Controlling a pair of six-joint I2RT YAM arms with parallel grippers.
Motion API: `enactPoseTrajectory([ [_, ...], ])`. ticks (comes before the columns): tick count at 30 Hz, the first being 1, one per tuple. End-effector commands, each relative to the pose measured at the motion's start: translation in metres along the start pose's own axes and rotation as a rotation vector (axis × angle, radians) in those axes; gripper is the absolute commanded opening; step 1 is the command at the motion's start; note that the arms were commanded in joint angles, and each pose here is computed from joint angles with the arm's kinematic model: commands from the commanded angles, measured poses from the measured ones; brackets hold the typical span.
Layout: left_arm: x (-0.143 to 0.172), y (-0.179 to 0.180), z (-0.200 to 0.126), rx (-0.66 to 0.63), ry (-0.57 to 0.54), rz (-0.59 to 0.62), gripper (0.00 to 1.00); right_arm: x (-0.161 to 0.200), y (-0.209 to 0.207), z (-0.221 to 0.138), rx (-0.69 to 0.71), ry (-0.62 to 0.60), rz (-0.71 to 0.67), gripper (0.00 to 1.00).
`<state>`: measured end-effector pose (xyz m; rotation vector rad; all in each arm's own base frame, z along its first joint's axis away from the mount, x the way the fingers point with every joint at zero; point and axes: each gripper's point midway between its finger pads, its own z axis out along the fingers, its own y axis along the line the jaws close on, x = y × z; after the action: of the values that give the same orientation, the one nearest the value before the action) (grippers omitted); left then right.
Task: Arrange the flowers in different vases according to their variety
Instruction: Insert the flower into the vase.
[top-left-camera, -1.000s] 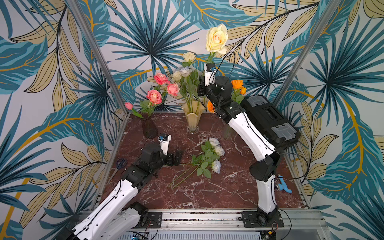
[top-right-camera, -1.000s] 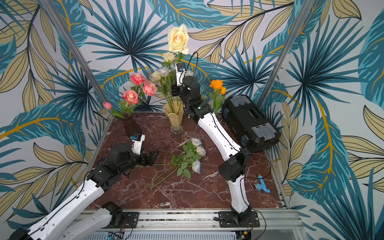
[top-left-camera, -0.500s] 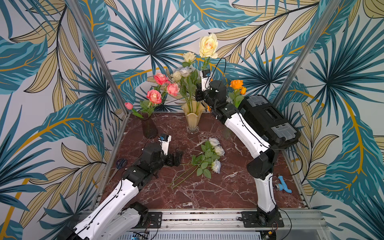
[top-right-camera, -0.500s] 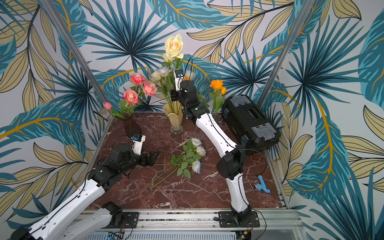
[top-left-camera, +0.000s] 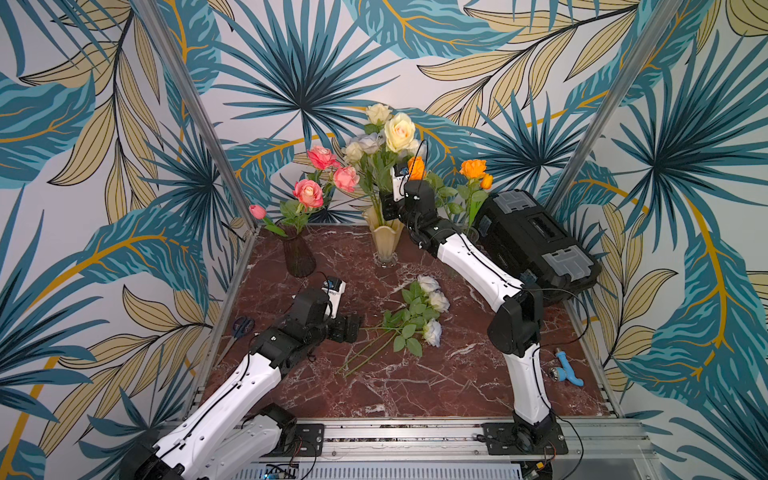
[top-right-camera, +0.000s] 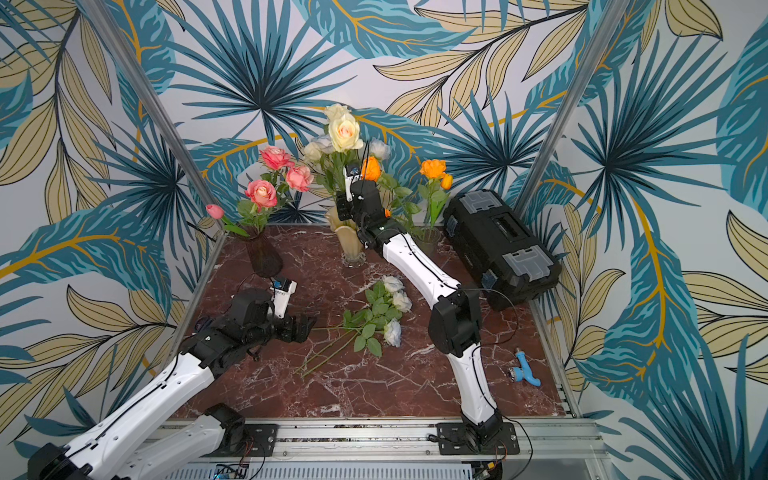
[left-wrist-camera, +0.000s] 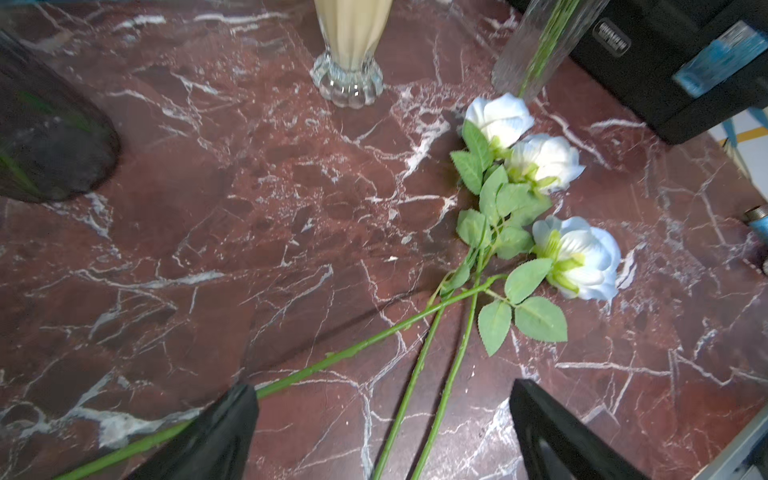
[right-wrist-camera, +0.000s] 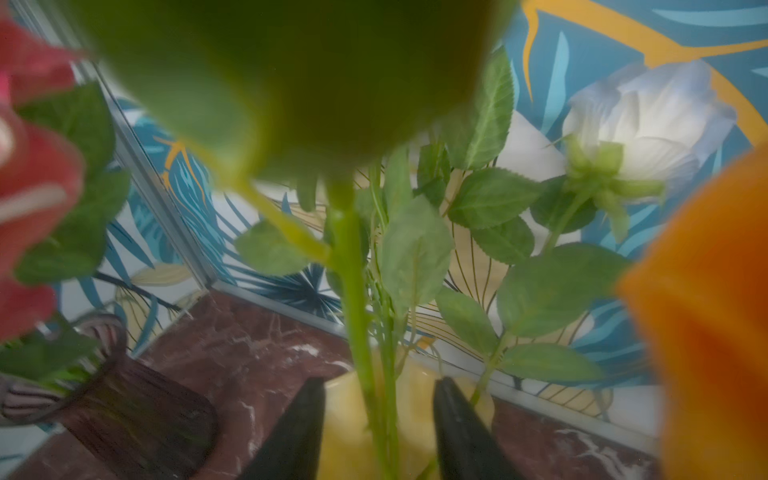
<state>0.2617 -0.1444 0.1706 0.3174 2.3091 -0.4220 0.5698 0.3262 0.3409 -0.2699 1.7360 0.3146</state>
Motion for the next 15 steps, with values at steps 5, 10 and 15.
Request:
enactPoseTrajectory([
  [5,-0.003,0.004,-0.006,-0.028,0.035,0.059,1.0,-0.039,0.005,-0.034,-0.02,-0.088,0.04,0.61],
  [10,0.004,-0.001,-0.002,-0.004,0.104,0.122,1.0,-0.054,0.013,-0.06,-0.055,-0.106,0.055,0.64],
  [15,0.007,-0.007,0.002,0.034,0.202,0.215,1.0,-0.052,0.021,-0.095,-0.121,-0.089,0.093,0.67],
])
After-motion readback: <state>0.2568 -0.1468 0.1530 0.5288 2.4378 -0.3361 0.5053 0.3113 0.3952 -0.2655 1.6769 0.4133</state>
